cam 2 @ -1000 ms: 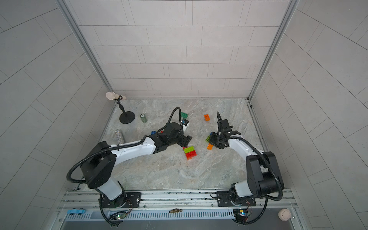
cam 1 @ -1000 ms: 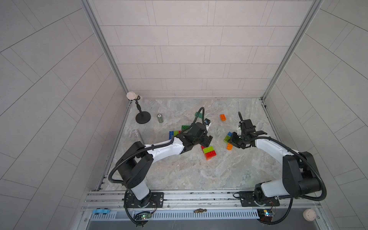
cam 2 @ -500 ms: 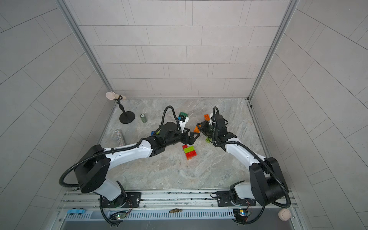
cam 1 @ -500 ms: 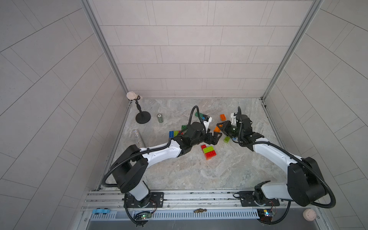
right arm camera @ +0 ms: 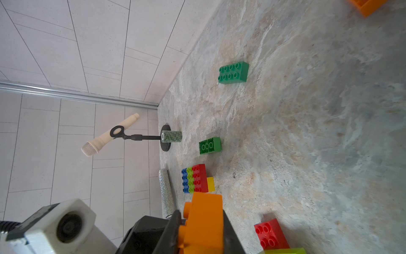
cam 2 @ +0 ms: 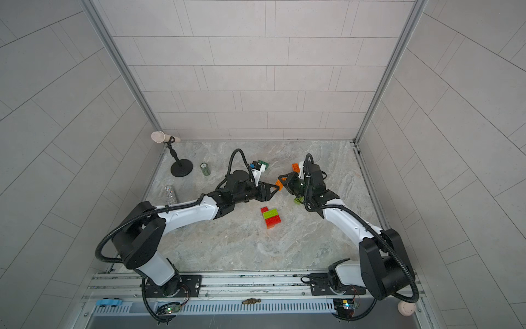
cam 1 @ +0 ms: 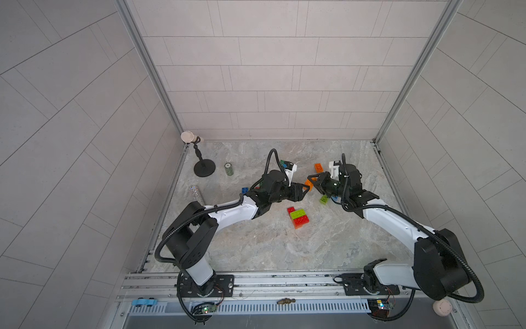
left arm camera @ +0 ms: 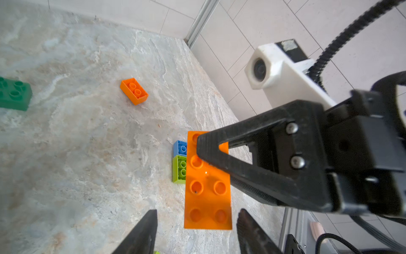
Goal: Assemble a rectangle with lego
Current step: Place the lego brick at the center of the board, then pick up the lego brick from the center of the board.
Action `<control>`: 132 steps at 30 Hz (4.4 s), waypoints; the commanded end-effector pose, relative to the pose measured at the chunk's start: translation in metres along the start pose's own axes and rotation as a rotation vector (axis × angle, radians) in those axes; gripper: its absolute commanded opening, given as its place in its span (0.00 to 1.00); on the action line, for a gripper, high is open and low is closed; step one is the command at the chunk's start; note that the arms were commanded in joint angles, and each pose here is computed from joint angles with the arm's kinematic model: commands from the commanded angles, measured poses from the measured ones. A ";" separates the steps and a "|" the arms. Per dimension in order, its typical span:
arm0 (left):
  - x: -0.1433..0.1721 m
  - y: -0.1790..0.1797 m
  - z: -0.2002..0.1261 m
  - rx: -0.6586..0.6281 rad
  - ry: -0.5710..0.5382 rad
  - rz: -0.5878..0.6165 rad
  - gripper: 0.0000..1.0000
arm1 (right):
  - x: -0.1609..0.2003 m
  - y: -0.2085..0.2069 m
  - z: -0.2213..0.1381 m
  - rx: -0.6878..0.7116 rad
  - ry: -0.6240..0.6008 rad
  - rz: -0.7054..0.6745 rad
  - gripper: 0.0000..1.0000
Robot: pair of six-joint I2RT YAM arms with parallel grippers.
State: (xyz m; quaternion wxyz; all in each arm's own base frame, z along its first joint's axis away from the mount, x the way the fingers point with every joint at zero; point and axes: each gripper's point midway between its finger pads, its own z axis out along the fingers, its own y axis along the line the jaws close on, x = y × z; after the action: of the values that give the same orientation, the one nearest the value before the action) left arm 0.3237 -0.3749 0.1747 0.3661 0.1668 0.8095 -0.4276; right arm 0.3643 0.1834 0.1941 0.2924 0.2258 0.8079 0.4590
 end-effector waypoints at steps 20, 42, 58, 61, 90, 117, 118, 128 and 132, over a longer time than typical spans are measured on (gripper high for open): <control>-0.012 -0.004 0.007 0.038 -0.003 0.035 0.26 | 0.017 0.008 0.003 -0.025 0.076 -0.007 0.29; 0.047 0.115 0.088 -0.267 0.390 0.613 0.29 | -0.053 -0.077 -0.023 0.375 0.015 -0.133 0.45; 0.040 0.110 0.088 -0.244 0.409 0.582 0.69 | -0.054 -0.094 0.014 0.510 0.135 -0.245 0.45; 0.009 0.092 0.066 -0.236 0.294 0.549 0.72 | -0.057 -0.097 0.024 0.532 0.169 -0.285 0.46; -0.020 0.113 -0.052 -0.358 -0.042 0.282 0.74 | 0.014 -0.116 0.101 0.841 0.625 -0.753 0.84; -0.017 0.110 -0.046 -0.323 -0.030 0.276 0.73 | 0.017 -0.121 0.107 0.876 0.654 -0.762 0.66; -0.016 0.110 -0.046 -0.323 -0.029 0.274 0.73 | 0.017 -0.119 0.107 0.874 0.651 -0.764 0.65; -0.014 0.104 -0.068 -0.358 -0.014 0.261 0.72 | 0.028 -0.096 0.080 0.827 0.644 -0.759 0.61; -0.007 0.102 -0.074 -0.366 0.001 0.257 0.72 | 0.039 -0.089 0.070 0.795 0.645 -0.737 0.60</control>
State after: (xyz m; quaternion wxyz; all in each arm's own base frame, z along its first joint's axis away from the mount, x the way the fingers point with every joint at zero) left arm 0.3638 -0.2596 0.1502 0.4483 0.2028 0.8402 -0.2280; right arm 0.3843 0.2021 0.0534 0.0512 -0.1275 0.9903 0.0183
